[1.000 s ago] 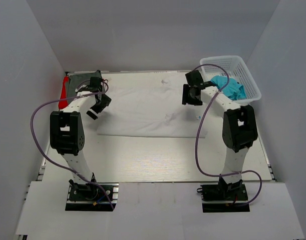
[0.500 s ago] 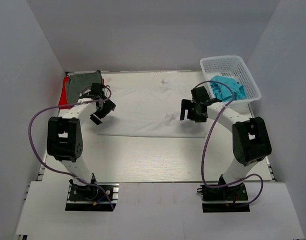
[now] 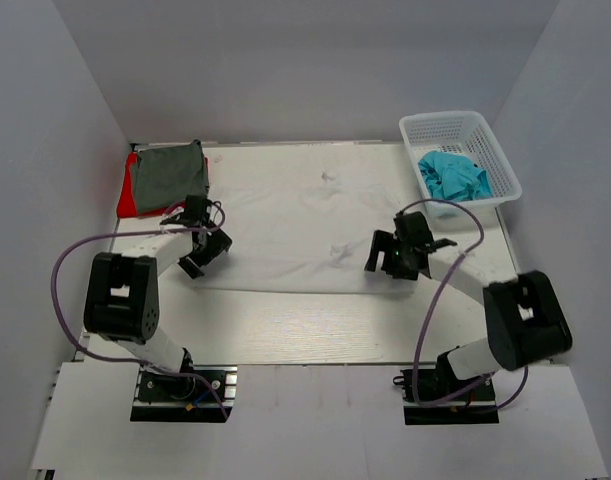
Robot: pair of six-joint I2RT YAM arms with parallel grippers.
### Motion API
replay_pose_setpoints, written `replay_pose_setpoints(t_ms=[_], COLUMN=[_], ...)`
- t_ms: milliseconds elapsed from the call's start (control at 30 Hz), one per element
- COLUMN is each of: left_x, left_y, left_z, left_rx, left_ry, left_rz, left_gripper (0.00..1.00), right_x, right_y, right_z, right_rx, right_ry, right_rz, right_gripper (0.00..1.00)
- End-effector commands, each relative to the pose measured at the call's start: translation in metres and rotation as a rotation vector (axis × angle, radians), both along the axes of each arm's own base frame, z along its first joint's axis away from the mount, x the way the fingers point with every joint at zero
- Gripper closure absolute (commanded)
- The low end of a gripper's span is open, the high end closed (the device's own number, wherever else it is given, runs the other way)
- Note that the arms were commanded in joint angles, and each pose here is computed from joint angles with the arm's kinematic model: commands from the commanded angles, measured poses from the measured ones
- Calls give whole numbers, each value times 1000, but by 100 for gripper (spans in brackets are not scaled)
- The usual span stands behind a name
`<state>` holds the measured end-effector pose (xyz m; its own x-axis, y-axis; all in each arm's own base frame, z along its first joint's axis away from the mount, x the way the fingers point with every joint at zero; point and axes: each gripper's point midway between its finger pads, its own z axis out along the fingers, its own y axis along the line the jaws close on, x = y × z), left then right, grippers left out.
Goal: Fold and stack the t-shirts
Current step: Fold the flattened tshirt in 1/3 of the way, then grap the side of the flattened tshirt furthest away from the robot with both arms
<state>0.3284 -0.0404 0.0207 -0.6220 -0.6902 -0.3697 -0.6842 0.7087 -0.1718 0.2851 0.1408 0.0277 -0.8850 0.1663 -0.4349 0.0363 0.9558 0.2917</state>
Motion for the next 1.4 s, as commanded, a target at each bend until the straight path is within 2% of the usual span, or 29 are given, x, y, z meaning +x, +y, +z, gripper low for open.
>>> replay_pose_setpoints(t_ms=[0, 67, 100, 133, 167, 233, 333, 433, 467, 533, 567, 600, 633, 667, 700, 733, 800, 833, 867, 933, 967, 1033, 1067, 1100, 1133, 1200, 1233, 1300, 1367], left_x=[-83, -95, -111, -116, -116, -121, -94, -46, -35, -4, 5, 14, 28, 36, 45, 64, 77, 89, 98, 112, 115, 130, 132, 137, 143, 154, 156, 164, 165], left_y=[-4, -22, -24, -31, -38, -38, -26, -12, -11, -10, -6, -4, 1, 7, 13, 14, 21, 18, 20, 24, 30, 35, 37, 41, 41, 38, 38, 36, 32], left_z=[-32, -19, -22, -18, -3, 11, 51, 92, 98, 121, 106, 106, 121, 119, 100, 113, 107, 99, 97, 94, 79, 80, 75, 64, 62, 55, 44, 40, 27], left_rx=[-34, -116, -138, -163, -197, -204, -126, -47, -49, -18, 6, 30, 69, 96, 127, 142, 149, 146, 144, 144, 153, 162, 179, 187, 192, 179, 180, 175, 160], left_ry=[207, 153, 165, 153, 91, 60, -102, -267, -289, -352, -285, -263, -255, -228, -155, -177, -142, -125, -134, -142, -98, -107, -84, -68, -79, -97, -81, -88, -65], left_rz=[-32, -81, -97, -118, -145, -140, -119, -70, -60, -69, -53, -59, -39, -20, -6, -6, 14, -3, -8, 5, 6, 20, 9, 1, -9, -25, -27, -38, -48], left_gripper=[1, 1, 1, 1, 1, 1, 1, 1, 1, 1, 1, 1, 1, 1, 1, 1, 1, 1, 1, 1, 1, 1, 1, 1, 1, 1, 1, 4, 12], right_x=[-66, -89, -93, -109, -112, -107, -84, -49, -28, -7, 9, 21, 41, 54, 65, 81, 111, 126, 146, 165, 194, 208, 217, 241, 245, 271, 283, 296, 308], right_y=[-17, -19, -17, -20, -19, -11, 4, 13, 23, 30, 37, 34, 40, 38, 28, 29, 26, 24, 24, 24, 31, 30, 30, 38, 38, 48, 51, 51, 49], right_z=[-20, -15, -2, -3, 1, 23, 61, 96, 116, 122, 140, 144, 165, 154, 154, 151, 136, 147, 125, 134, 133, 128, 109, 120, 99, 124, 103, 83, 83], right_rx=[-15, 8, 31, 21, 35, 96, 167, 180, 211, 217, 239, 193, 183, 121, 44, 4, -89, -108, -159, -202, -216, -255, -277, -270, -286, -246, -253, -259, -254], right_ry=[134, 156, 108, 155, 148, 55, -97, -237, -341, -374, -435, -470, -499, -477, -486, -460, -434, -459, -421, -421, -428, -419, -387, -426, -378, -439, -418, -406, -432], right_rz=[-34, -32, -20, -25, -24, -11, 43, 65, 81, 84, 89, 92, 93, 97, 66, 53, 20, -8, -12, -20, -22, -7, 6, 5, 22, 24, 27, 27, 15], right_gripper=[13, 12, 10, 10, 10, 10, 10, 10, 10, 10, 10, 10, 10, 10, 10, 10, 10, 10, 10, 10, 10, 10, 10, 10, 10, 10, 10, 10, 10])
